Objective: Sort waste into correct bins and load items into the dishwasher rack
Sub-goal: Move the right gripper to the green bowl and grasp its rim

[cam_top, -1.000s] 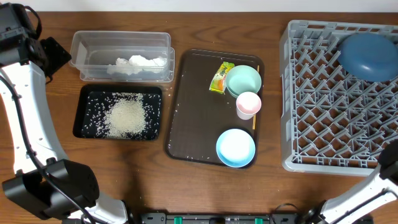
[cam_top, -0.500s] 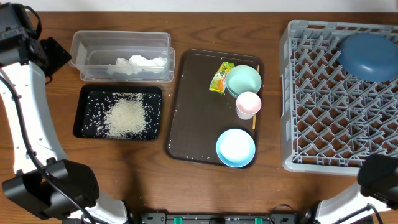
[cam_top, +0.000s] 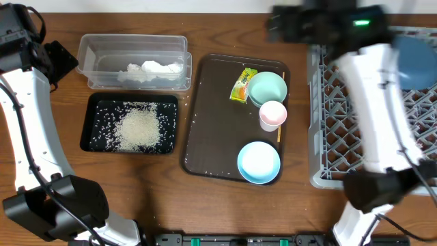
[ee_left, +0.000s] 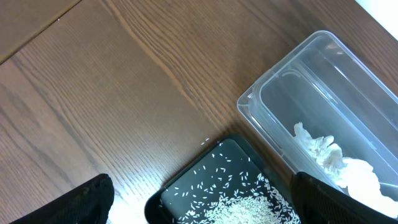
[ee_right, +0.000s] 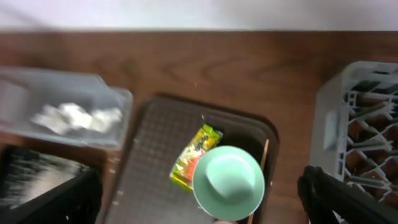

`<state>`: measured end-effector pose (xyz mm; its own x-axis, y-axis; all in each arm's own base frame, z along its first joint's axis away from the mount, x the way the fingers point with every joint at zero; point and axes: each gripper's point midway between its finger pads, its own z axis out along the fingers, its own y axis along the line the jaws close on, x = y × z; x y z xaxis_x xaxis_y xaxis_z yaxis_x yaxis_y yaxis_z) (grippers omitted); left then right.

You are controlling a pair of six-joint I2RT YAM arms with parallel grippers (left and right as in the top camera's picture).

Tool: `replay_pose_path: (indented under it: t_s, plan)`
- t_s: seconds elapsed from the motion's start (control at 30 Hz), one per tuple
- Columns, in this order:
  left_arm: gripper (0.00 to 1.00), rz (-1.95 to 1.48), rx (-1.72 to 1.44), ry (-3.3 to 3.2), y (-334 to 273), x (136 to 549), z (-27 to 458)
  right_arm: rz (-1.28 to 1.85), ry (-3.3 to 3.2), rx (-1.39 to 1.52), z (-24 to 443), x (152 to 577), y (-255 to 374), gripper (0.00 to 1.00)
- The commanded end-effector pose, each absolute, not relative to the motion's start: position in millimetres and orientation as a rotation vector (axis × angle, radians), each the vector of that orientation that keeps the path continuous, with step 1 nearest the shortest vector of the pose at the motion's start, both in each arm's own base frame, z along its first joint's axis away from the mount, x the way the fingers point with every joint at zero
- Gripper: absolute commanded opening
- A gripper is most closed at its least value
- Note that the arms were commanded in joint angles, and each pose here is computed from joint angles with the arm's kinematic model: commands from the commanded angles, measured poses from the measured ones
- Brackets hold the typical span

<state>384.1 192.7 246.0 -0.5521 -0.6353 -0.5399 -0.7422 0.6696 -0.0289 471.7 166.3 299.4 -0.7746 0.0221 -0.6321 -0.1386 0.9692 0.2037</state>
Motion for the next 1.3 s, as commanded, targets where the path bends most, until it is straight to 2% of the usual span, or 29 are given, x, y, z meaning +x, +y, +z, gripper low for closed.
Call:
replay_pose_path:
  t_s: [0.0, 0.23, 0.33, 0.4, 0.43, 0.47, 0.73, 0.9, 1.27]
  plan:
    - [0.92, 0.29, -1.073, 2.358, 195.5, 381.9, 248.5, -0.004, 2.456, -0.051, 264.2, 483.5, 169.4, 0.99]
    - [0.92, 0.29, -1.073, 2.357, 195.5, 382.0, 248.5, -0.021, 2.557, -0.127, 193.4, 487.5, 222.5, 0.99]
    - [0.92, 0.29, -1.073, 2.358, 195.5, 381.9, 248.5, 0.016, 2.625, -0.136, 163.3, 485.0, 236.6, 0.8]
    - [0.93, 0.29, -1.073, 2.357, 195.5, 382.0, 248.5, 0.002, 2.66, -0.152, 143.7, 484.5, 240.8, 0.74]
    - [0.93, 0.29, -1.073, 2.358, 195.5, 381.9, 248.5, -0.008, 2.674, -0.15, 135.3, 484.4, 241.6, 0.66]
    - [0.93, 0.29, -1.073, 2.358, 195.5, 381.9, 248.5, -0.02, 2.691, -0.141, 124.7, 484.6, 242.2, 0.63]
    - [0.92, 0.29, -1.073, 2.358, 195.5, 381.9, 248.5, -0.07, 2.789, -0.029, 82.1, 478.4, 236.0, 0.59]
    - [0.93, 0.29, -1.073, 2.357, 195.5, 382.0, 248.5, -0.114, 2.835, 0.064, 73.8, 471.8, 221.7, 0.5]
    - [0.92, 0.29, -1.073, 2.358, 195.5, 381.9, 248.5, -0.089, 2.904, 0.062, 52.8, 460.7, 228.7, 0.49]
